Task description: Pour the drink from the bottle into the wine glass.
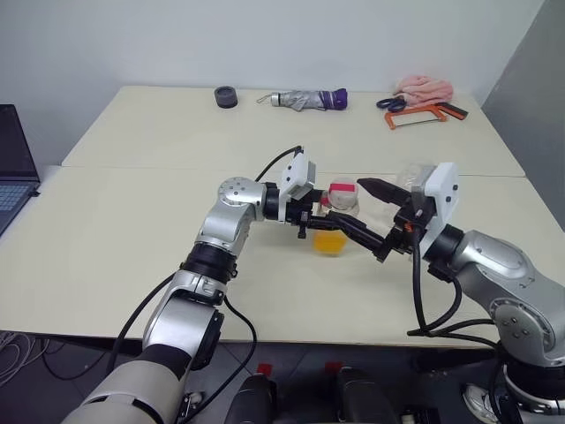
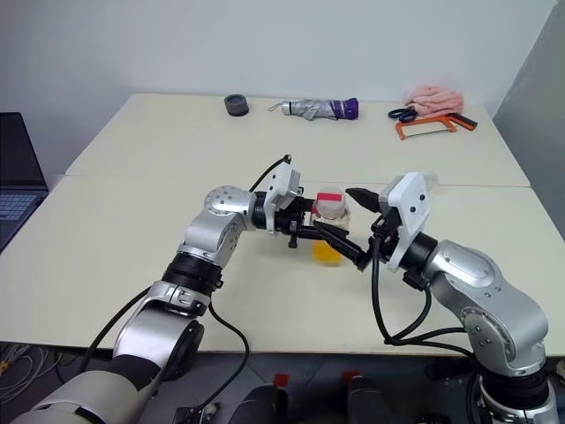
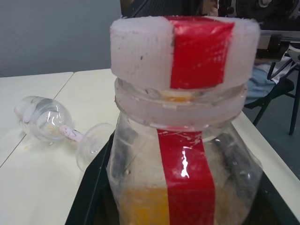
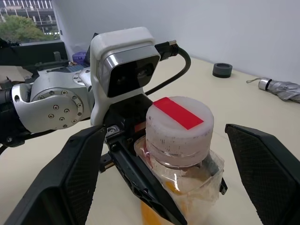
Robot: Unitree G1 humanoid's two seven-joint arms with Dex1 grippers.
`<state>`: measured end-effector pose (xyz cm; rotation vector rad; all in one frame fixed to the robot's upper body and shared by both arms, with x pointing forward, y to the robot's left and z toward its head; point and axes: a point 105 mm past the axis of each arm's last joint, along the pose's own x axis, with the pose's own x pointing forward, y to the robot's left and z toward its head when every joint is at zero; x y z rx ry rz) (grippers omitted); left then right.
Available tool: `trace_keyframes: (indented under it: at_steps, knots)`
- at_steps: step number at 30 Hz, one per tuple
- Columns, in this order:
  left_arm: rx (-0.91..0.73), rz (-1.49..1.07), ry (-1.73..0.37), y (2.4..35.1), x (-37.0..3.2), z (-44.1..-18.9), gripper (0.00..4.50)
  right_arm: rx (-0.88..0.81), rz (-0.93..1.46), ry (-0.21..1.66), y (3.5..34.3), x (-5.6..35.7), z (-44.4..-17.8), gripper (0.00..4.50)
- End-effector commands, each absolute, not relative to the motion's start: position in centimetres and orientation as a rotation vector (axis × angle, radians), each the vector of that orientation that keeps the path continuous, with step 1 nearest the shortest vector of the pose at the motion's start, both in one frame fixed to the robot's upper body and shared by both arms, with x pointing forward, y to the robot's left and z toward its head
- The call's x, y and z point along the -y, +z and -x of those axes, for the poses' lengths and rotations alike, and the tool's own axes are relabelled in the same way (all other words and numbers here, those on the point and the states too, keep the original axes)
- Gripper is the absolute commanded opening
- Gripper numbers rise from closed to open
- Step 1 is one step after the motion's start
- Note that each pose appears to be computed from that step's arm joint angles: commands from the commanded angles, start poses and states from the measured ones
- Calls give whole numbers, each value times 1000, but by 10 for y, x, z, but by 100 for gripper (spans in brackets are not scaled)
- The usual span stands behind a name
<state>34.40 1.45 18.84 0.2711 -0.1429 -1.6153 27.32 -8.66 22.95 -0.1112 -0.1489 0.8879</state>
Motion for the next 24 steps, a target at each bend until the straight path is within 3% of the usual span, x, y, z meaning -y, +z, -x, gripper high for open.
trace_keyframes:
  at_steps: [1, 16, 20, 24]
  knots:
    - [213, -289, -1622, 206, -12, -341, 174, 195, 123, 885, 244, 87, -275, 430]
    - [215, -286, -1615, 205, -12, -341, 174, 185, 163, 932, 247, 79, -286, 430]
    - [214, -286, -1612, 205, -12, -341, 174, 197, 151, 928, 250, 78, -287, 338]
    - [212, -285, -1610, 204, -12, -341, 174, 197, 157, 936, 249, 77, -286, 190]
